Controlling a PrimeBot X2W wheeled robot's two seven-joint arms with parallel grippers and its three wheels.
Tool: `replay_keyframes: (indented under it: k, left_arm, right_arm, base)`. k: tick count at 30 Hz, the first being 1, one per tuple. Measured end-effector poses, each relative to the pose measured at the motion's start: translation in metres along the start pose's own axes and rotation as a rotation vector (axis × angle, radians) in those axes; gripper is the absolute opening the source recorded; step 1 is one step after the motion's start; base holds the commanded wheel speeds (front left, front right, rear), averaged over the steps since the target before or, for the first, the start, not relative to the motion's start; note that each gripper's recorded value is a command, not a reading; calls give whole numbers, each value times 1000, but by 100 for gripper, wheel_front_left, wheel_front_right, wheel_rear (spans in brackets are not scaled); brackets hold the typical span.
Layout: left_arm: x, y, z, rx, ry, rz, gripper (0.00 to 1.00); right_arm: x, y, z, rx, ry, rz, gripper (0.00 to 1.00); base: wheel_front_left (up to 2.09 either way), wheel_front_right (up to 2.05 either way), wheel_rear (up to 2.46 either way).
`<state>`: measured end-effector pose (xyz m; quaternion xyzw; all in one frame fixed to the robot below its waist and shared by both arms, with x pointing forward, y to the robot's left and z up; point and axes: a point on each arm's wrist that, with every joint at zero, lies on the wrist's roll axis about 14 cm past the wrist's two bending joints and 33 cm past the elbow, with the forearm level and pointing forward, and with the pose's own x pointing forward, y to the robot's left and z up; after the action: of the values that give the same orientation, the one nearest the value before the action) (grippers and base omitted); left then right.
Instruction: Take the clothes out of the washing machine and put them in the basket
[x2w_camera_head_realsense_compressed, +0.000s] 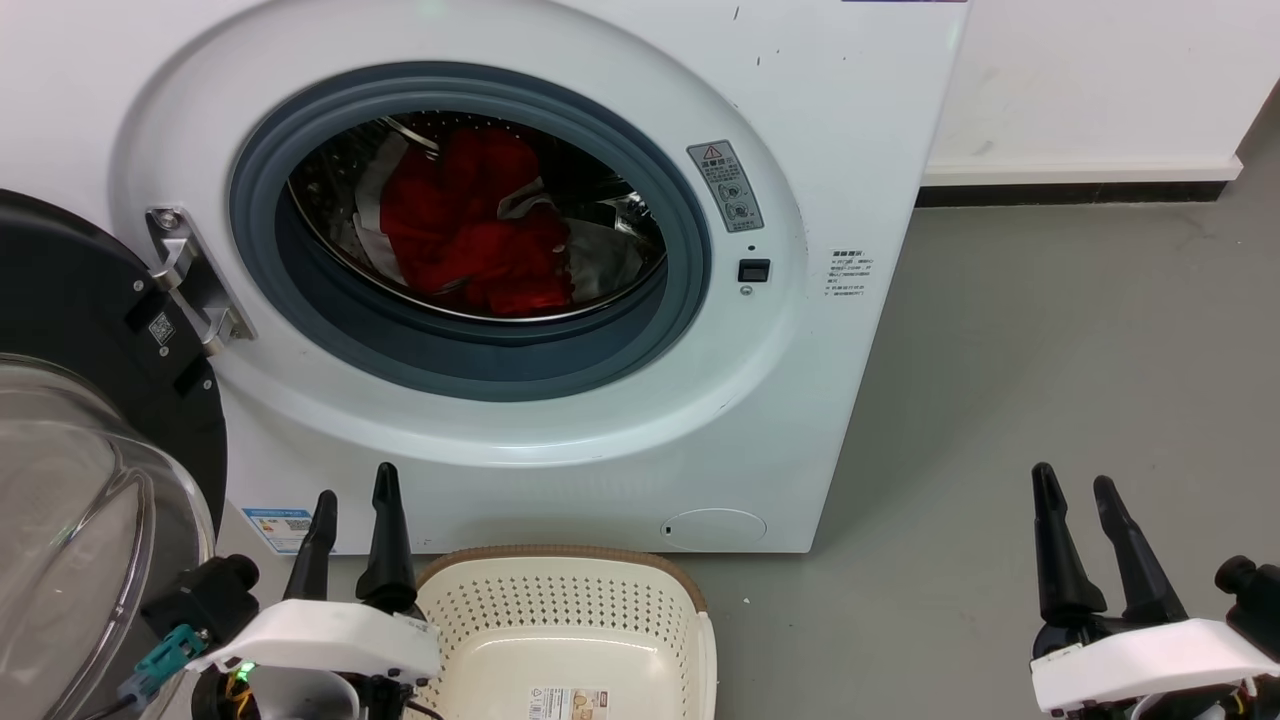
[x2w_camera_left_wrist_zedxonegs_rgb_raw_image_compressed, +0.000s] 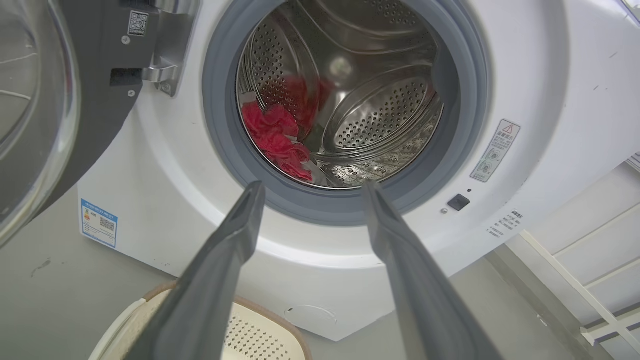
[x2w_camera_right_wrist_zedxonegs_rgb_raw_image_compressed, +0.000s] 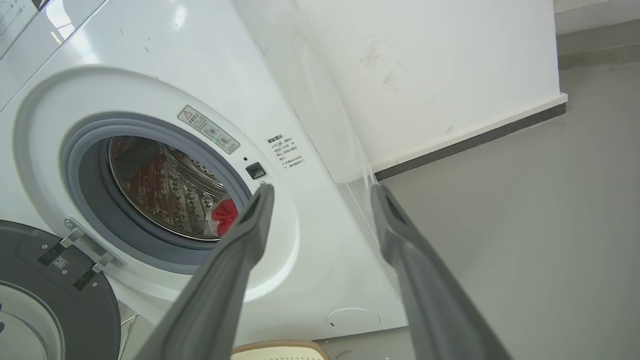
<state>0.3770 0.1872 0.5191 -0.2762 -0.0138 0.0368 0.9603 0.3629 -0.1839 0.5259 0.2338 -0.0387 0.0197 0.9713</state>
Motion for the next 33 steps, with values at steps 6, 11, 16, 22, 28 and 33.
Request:
replay_keyframes:
  k: [6, 11, 16, 22, 28, 33]
  left_arm:
    - [-4, -3, 1, 93, -14, -12, 100]
    - [-5, -7, 4, 143, -37, -26, 100]
    - [-6, -10, 7, 189, -54, -36, 100]
    - [-9, -13, 8, 255, -73, -48, 100]
    - [-10, -15, 10, 311, -93, -60, 100]
    - [-11, -17, 10, 353, -105, -68, 100]
  right_arm:
    - [-1, 5, 4, -97, -17, 22, 100]
    - [-3, 8, 4, -152, -23, 34, 100]
    - [-4, 12, 8, -201, -41, 48, 100]
    - [-6, 15, 11, -261, -58, 61, 100]
    - [-6, 17, 13, -312, -66, 73, 100]
    - [-9, 19, 12, -348, -70, 83, 100]
  base:
    - [0, 0, 0]
    - [0, 0, 0]
    - [0, 0, 0]
    - [0, 0, 0]
    - [0, 0, 0]
    - [0, 0, 0]
